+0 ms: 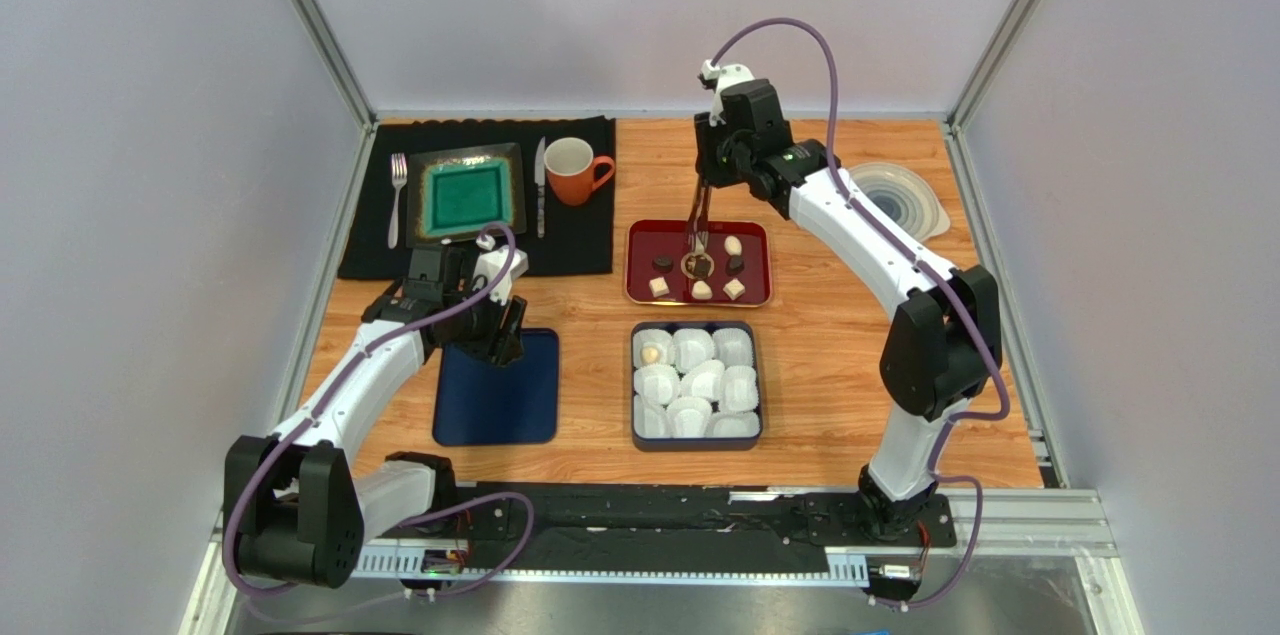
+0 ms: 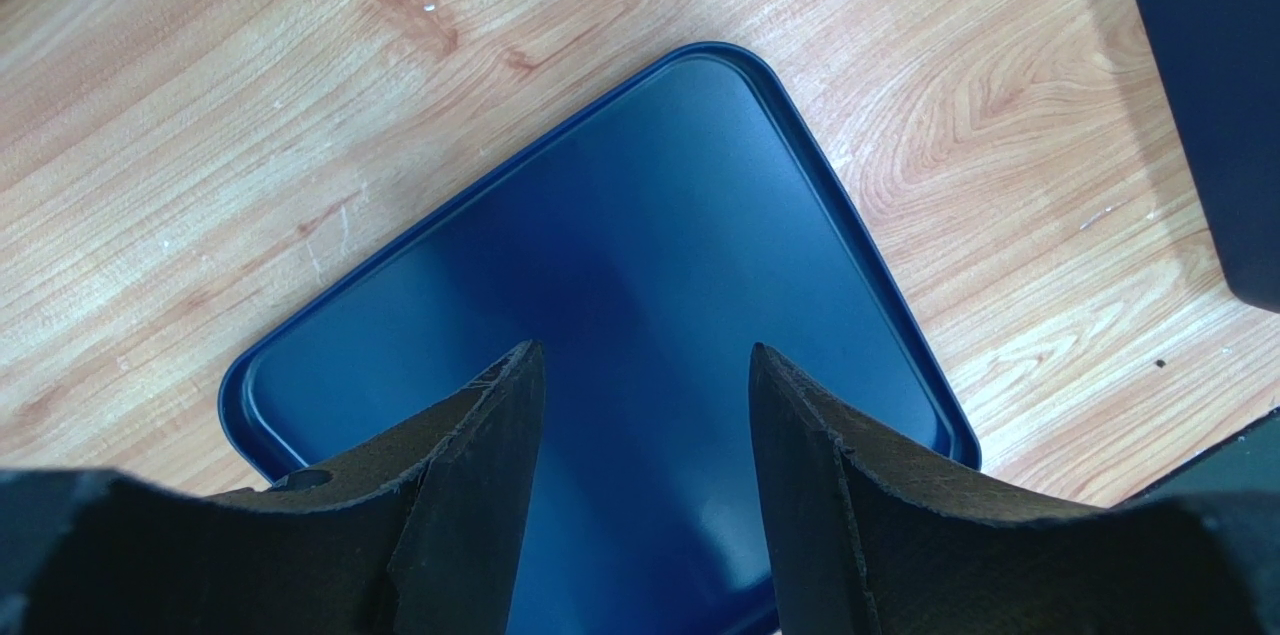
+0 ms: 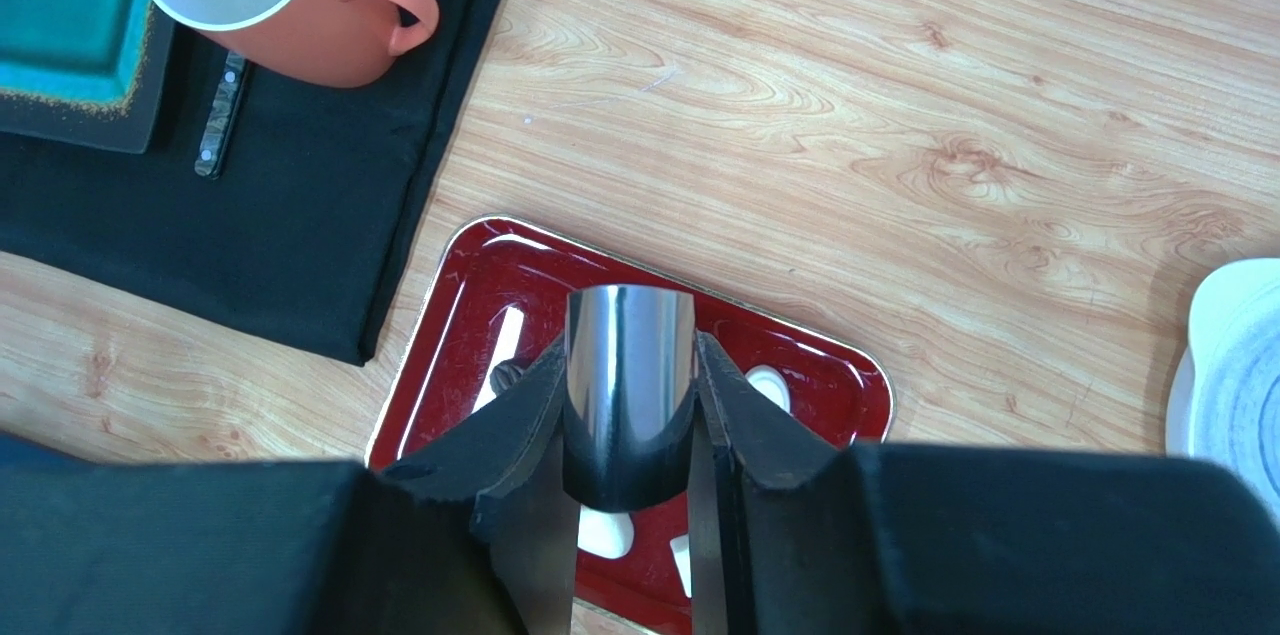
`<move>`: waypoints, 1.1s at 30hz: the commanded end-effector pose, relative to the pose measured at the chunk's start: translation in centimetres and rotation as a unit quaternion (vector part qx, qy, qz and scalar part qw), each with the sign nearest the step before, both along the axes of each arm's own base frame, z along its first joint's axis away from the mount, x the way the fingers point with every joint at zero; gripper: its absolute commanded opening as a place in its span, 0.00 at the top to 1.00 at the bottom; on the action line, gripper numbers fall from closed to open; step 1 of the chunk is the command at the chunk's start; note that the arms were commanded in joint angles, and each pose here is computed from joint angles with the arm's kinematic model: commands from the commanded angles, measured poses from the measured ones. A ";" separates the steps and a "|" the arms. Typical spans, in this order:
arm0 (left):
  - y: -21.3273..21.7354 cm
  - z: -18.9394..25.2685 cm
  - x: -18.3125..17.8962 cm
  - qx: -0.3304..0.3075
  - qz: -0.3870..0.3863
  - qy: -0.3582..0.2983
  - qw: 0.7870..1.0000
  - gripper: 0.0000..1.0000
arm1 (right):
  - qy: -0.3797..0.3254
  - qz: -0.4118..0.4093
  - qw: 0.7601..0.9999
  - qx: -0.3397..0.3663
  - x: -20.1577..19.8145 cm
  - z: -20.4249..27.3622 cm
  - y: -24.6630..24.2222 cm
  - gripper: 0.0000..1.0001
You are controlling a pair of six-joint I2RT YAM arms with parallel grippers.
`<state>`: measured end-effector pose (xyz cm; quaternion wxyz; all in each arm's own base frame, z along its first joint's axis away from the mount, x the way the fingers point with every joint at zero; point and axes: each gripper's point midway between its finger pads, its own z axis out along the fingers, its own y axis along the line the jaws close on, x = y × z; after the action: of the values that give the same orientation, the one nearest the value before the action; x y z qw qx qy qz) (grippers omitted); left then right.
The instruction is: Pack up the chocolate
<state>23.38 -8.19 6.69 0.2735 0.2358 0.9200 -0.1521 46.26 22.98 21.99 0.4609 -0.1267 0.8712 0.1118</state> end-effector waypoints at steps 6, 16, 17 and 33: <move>-0.1 1.1 0.8 -0.001 -0.011 -0.021 1.000 0.39 | -0.067 0.009 0.996 0.051 0.3 7.8 0.4 0.87; -0.5 1.5 0.8 -0.014 -0.006 -0.021 1.000 0.38 | -0.092 0.051 0.993 0.062 -9.4 11.8 0.0 0.90; -0.5 1.4 0.7 -0.015 -0.005 -0.019 1.000 0.38 | -0.076 0.061 0.994 0.054 -10.7 10.3 0.4 0.90; -0.9 1.8 0.5 -0.025 -0.006 -0.015 1.000 0.24 | -0.033 0.078 0.994 0.066 -20.5 7.6 -1.4 0.90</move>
<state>23.28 -8.41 6.75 0.2726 0.2339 0.9196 -0.1589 26.19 21.80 28.33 0.4687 -0.1840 0.8426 0.1909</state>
